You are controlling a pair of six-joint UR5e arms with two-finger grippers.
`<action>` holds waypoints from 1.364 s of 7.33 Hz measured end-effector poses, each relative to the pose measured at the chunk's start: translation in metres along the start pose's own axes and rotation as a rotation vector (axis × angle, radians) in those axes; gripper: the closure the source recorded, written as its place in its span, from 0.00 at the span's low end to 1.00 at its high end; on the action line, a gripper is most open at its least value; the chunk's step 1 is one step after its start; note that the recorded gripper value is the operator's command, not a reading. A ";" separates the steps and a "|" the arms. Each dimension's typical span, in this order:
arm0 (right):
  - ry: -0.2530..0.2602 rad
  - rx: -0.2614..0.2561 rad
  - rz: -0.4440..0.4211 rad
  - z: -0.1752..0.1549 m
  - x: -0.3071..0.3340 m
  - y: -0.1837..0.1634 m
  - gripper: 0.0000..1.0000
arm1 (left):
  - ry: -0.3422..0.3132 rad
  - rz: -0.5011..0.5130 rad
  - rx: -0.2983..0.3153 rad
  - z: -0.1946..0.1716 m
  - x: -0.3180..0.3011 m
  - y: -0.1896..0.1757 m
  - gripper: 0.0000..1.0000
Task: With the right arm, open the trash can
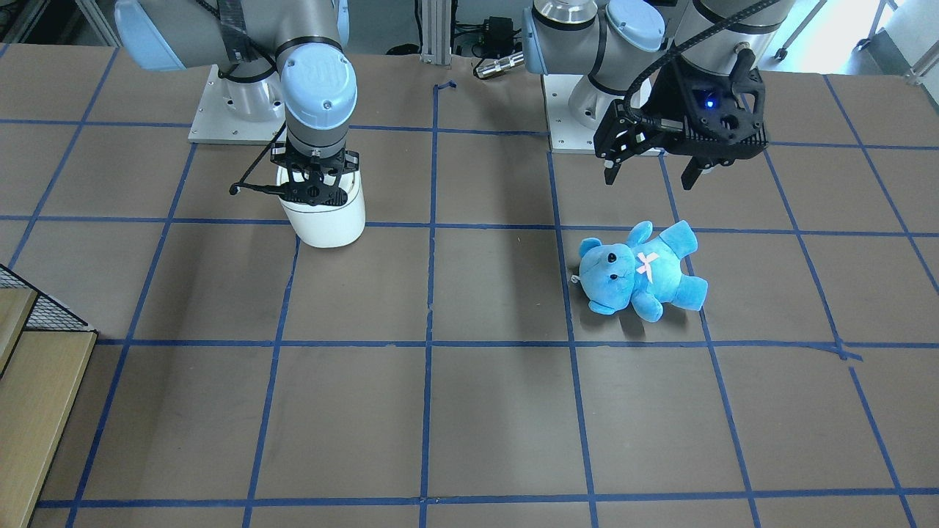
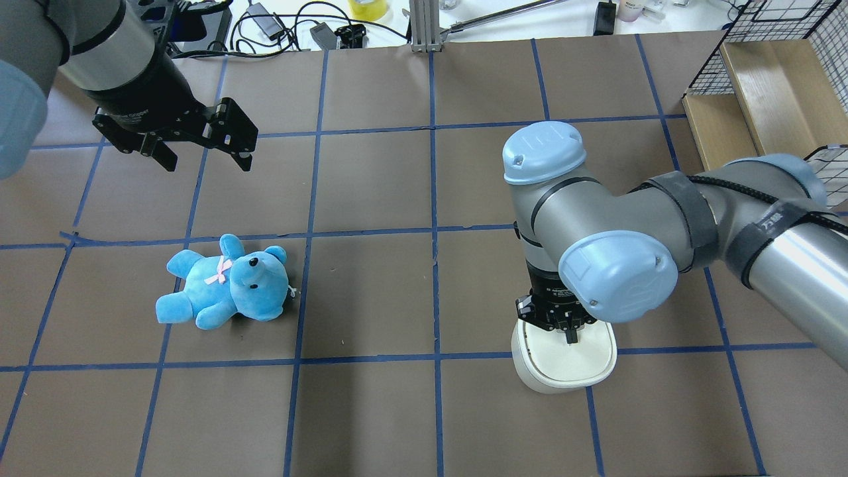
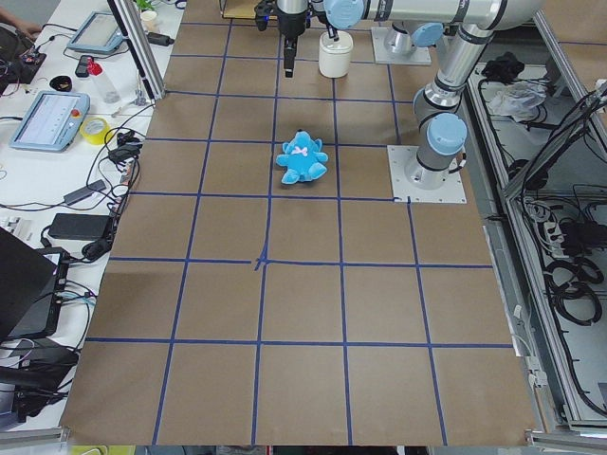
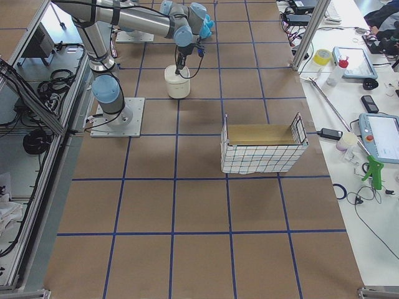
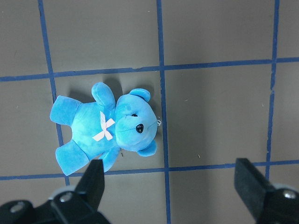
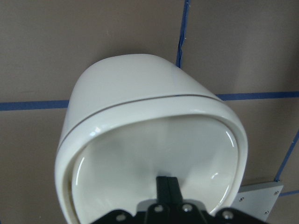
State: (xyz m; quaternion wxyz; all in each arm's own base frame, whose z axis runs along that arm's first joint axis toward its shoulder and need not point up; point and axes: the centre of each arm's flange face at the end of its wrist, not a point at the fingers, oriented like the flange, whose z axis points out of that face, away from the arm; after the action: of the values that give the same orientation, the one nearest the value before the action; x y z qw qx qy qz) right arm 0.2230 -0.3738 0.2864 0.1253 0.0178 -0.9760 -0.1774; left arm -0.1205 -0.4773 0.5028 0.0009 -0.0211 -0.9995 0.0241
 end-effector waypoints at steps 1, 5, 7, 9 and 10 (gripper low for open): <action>-0.002 0.009 0.004 -0.002 0.000 0.001 0.00 | 0.000 0.000 0.000 0.000 0.000 0.000 0.00; -0.068 0.090 0.017 -0.117 0.024 0.008 0.00 | 0.000 0.000 0.000 0.000 0.000 0.000 0.00; -0.175 0.158 -0.014 -0.174 0.059 -0.003 0.00 | 0.000 0.000 0.000 0.000 0.000 0.000 0.00; -0.249 0.264 -0.035 -0.214 0.111 -0.017 0.00 | -0.001 0.000 0.000 0.000 0.000 0.000 0.00; -0.254 0.337 -0.015 -0.227 0.123 -0.022 0.00 | -0.001 0.000 0.000 0.000 0.000 0.000 0.00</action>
State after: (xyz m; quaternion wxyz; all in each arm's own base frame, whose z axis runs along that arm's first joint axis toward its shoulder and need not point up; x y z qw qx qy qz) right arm 0.1610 -0.4812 0.5131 -0.0046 0.0231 -0.9996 -0.0135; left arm -0.1204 -0.4773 0.5028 0.0003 -0.0211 -0.9995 0.0241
